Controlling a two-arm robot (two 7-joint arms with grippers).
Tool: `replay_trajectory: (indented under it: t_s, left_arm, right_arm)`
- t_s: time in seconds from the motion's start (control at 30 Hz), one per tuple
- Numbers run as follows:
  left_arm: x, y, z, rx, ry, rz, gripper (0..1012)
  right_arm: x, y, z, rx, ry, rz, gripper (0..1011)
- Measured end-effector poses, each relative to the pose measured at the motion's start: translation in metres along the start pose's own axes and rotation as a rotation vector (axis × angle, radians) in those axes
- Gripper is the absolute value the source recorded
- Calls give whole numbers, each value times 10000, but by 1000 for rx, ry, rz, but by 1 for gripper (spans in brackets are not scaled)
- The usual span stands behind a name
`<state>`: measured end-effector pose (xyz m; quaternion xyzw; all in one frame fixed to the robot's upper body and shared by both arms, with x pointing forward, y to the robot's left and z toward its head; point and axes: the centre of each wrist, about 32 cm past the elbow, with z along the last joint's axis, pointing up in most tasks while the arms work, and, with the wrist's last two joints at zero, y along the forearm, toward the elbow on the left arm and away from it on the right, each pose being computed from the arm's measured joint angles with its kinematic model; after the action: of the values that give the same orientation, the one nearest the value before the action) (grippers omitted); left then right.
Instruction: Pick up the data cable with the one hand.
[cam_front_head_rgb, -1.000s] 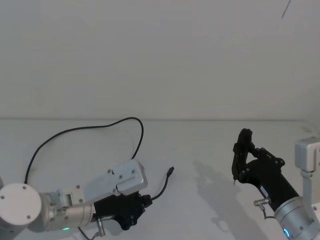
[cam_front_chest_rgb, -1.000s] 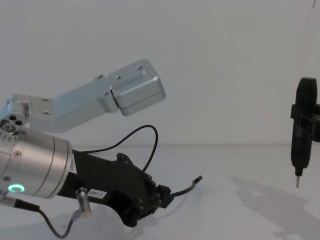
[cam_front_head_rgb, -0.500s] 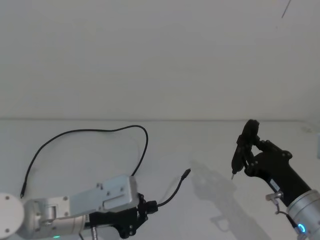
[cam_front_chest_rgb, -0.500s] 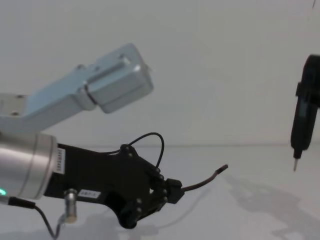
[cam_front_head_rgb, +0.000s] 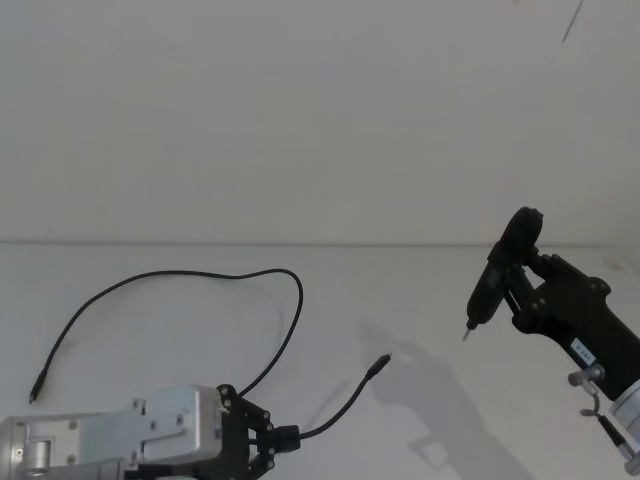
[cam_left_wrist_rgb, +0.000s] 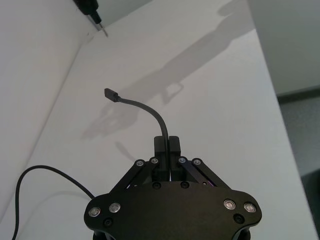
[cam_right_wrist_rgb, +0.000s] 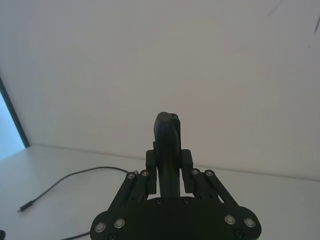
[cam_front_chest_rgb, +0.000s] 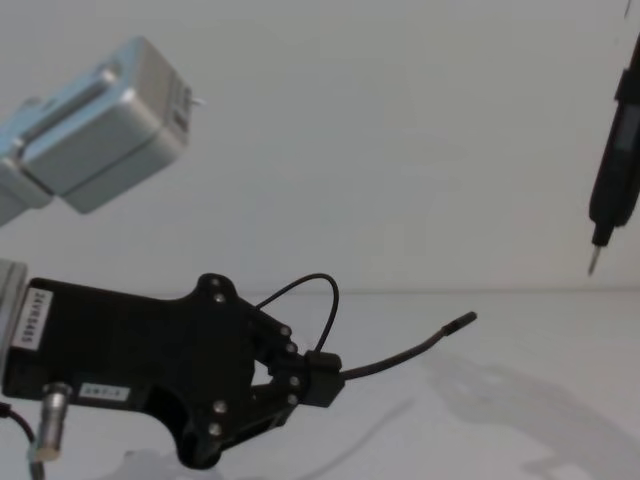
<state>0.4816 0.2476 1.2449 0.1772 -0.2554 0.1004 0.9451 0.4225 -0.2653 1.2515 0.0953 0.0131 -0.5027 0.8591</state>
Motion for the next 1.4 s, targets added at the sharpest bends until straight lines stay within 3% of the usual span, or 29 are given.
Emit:
replay_trajectory:
  t_s: [0.33,0.83,1.4]
  left_arm:
    - [-21,85,-7,-28,-19,-12,40]
    - [-32,135,-10,-44,-31,-19,40]
    - [-35,149,-10,-48,-35,-21,40]
  right_arm:
    - [-49,-11,92,-15,50,35,284]
    - [-111,69,-24,-6,98,82,284]
    - [-167,198,-56,0,166,116,284]
